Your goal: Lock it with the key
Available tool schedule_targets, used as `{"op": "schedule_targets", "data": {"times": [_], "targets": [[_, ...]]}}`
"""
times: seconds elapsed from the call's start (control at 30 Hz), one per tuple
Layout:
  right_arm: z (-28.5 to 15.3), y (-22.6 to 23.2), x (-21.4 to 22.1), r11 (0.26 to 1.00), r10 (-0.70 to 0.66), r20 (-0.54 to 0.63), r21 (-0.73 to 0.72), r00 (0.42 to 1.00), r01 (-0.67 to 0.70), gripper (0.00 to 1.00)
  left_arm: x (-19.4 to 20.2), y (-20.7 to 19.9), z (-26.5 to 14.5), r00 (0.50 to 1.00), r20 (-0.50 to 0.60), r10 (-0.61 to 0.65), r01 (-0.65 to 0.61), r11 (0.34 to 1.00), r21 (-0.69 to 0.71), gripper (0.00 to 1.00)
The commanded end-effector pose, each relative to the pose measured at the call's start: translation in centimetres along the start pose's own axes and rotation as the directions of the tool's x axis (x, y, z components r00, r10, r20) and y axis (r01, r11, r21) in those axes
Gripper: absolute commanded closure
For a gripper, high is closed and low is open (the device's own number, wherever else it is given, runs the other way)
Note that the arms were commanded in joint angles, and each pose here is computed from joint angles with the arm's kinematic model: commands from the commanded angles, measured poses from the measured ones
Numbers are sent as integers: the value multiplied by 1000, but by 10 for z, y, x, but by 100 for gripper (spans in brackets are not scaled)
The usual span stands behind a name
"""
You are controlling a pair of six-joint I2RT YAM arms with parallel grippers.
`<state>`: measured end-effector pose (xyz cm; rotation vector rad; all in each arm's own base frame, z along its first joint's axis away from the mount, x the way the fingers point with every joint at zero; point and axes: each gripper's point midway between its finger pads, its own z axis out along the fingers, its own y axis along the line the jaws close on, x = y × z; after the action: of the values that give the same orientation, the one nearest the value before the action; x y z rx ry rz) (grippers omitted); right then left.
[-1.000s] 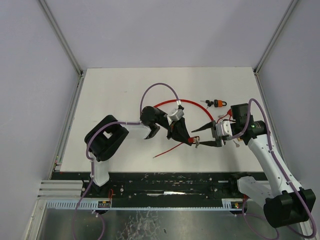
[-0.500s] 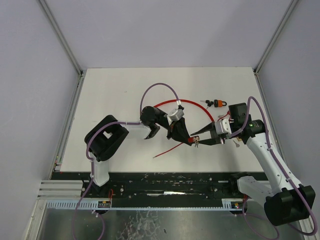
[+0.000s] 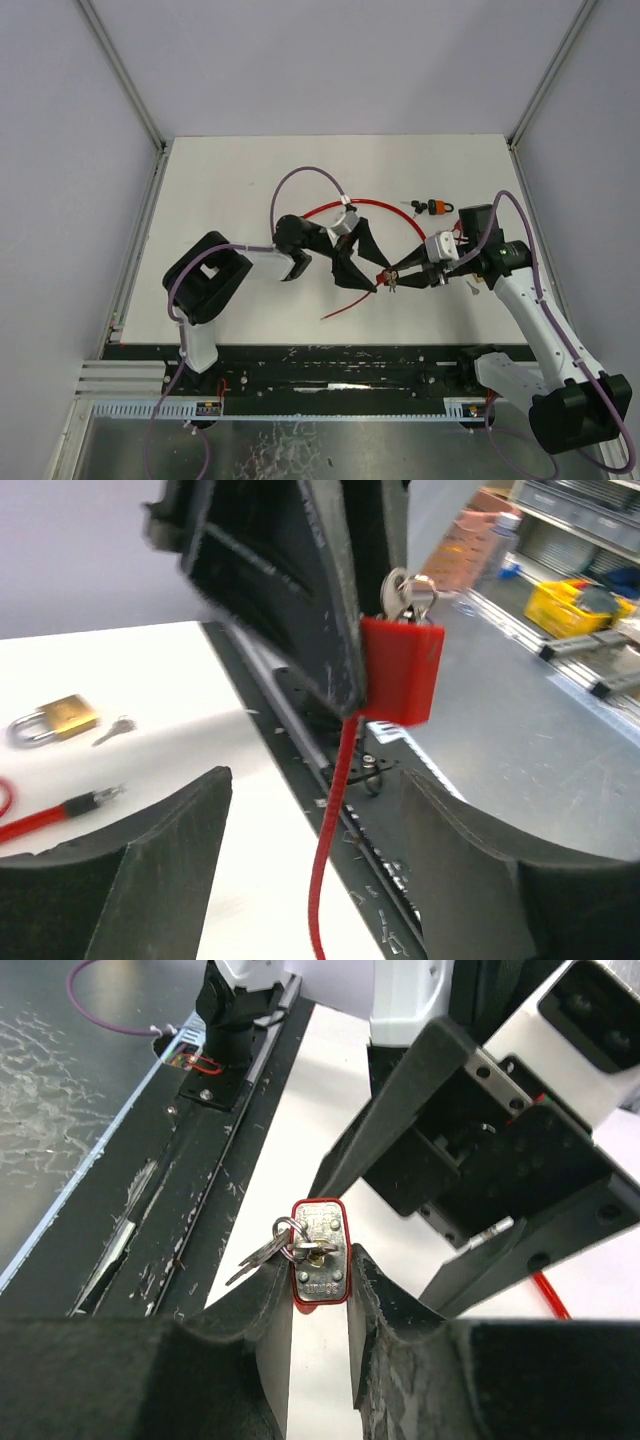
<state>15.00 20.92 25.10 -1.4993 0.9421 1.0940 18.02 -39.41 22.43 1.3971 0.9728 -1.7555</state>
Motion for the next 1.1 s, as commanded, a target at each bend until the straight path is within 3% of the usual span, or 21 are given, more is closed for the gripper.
{"op": "schedule_targets", "data": {"times": [0.0, 0.23, 0.4, 0.57, 0.7, 0.8, 0.9, 1.07], "targets": [[-6, -14, -15, 997, 38, -38, 61, 999, -36, 100, -41, 14, -29, 970, 122, 209, -178, 957, -228, 31], [-44, -65, -29, 908, 228, -56, 373, 972, -191, 100, -91, 15, -86, 887, 208, 412, -223, 776, -590, 30], [-73, -115, -40, 784, 322, -13, 564, 947, -259, 100, -119, 13, -115, 832, 348, 432, -49, 681, -730, 31], [-73, -139, -34, 741, 423, 63, 551, 904, -385, 100, -106, 22, -117, 834, 451, 318, 105, 711, -696, 33], [-62, -123, -11, 765, 451, 102, 468, 887, -442, 100, -74, 30, -93, 900, 256, 354, -110, 751, -651, 31], [-50, -104, -7, 822, 407, 118, 385, 906, -420, 100, -54, 31, -73, 899, 147, 413, -250, 758, -603, 28], [-35, -89, -6, 879, 348, 98, 311, 932, -361, 100, -42, 32, -51, 889, 113, 444, -306, 760, -573, 27], [-28, -82, 1, 898, 324, 71, 291, 943, -330, 100, -32, 42, -32, 901, 122, 417, -290, 786, -547, 29]]}}
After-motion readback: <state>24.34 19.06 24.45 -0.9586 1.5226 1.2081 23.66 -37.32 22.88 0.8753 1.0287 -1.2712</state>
